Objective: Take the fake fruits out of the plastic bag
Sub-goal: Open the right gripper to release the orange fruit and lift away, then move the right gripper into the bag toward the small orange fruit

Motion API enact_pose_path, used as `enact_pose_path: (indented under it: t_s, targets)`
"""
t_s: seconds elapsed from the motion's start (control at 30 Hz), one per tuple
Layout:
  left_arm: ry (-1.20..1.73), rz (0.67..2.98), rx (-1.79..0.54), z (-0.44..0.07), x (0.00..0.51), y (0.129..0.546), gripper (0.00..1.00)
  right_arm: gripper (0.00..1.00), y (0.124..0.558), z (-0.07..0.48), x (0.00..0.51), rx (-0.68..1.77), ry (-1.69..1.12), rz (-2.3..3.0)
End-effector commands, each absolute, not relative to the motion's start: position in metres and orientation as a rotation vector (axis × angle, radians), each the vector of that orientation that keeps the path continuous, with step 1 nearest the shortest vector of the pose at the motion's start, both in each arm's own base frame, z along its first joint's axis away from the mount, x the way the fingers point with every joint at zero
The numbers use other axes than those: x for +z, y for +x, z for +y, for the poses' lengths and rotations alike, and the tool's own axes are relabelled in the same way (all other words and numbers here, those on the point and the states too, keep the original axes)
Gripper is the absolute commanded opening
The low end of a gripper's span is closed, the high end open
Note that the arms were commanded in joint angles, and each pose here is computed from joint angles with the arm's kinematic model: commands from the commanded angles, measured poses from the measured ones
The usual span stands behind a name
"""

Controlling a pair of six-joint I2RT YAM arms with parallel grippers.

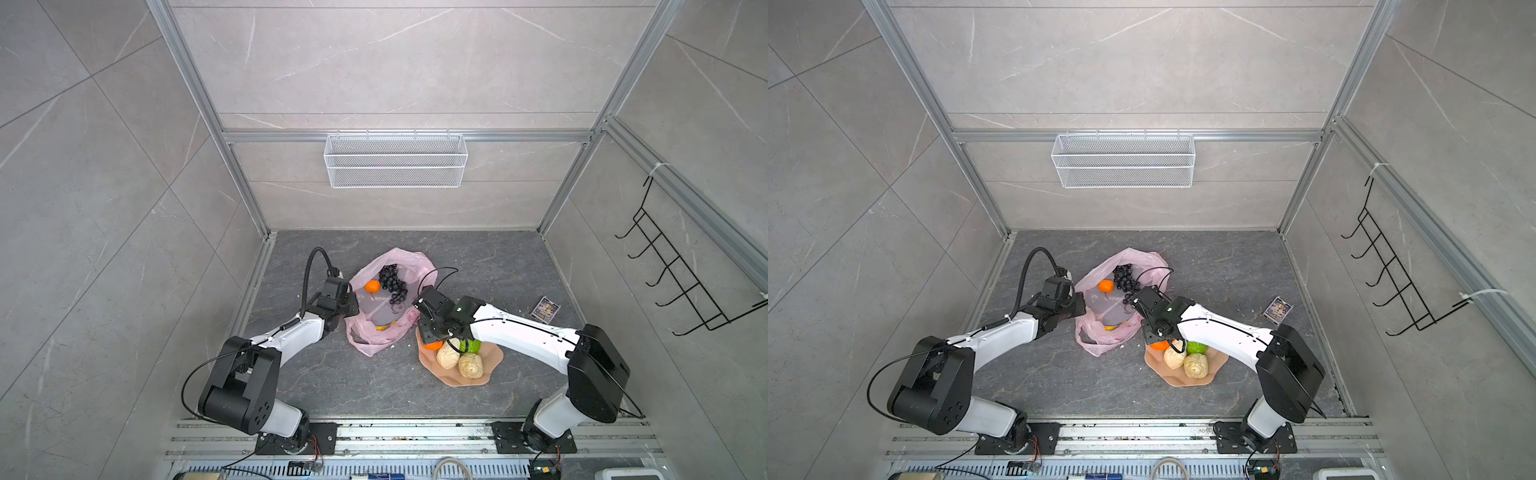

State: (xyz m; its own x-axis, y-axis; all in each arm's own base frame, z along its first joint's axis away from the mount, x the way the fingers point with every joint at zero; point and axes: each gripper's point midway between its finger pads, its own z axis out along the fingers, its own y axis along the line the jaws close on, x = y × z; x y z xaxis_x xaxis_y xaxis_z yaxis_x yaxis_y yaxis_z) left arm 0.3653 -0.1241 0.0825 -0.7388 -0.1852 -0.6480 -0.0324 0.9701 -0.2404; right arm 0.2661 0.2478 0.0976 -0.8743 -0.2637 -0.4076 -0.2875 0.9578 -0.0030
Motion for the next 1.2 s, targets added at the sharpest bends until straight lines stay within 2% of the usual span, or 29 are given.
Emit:
enact_pose_path:
  t_s: [0.0,0.27,0.43,0.73,0.9,1.17]
  targets:
    - [-0.121,2.351,-0.267,-0.127,0.098,0.375,0.00,0.64,0.268,0.248,0.104,0.047,-0.393,2.684]
    - [-0.125,2.344,-0.263,-0.125,0.100,0.374,0.00,0.64,0.267,0.240,0.098,-0.033,-0.394,2.693]
    - [-0.124,2.341,-0.277,-0.127,0.100,0.374,0.00,0.64,0.269,0.252,0.117,0.060,-0.399,2.659]
    - [-0.142,2.321,-0.280,-0.124,0.105,0.372,0.00,0.63,0.296,0.324,0.149,0.294,-0.389,2.555]
    - [-0.152,2.316,-0.279,-0.123,0.106,0.371,0.00,0.59,0.320,0.373,0.135,0.414,-0.390,2.533]
    - [-0.157,2.327,-0.264,-0.122,0.103,0.372,0.00,0.53,0.363,0.416,0.095,0.393,-0.415,2.515]
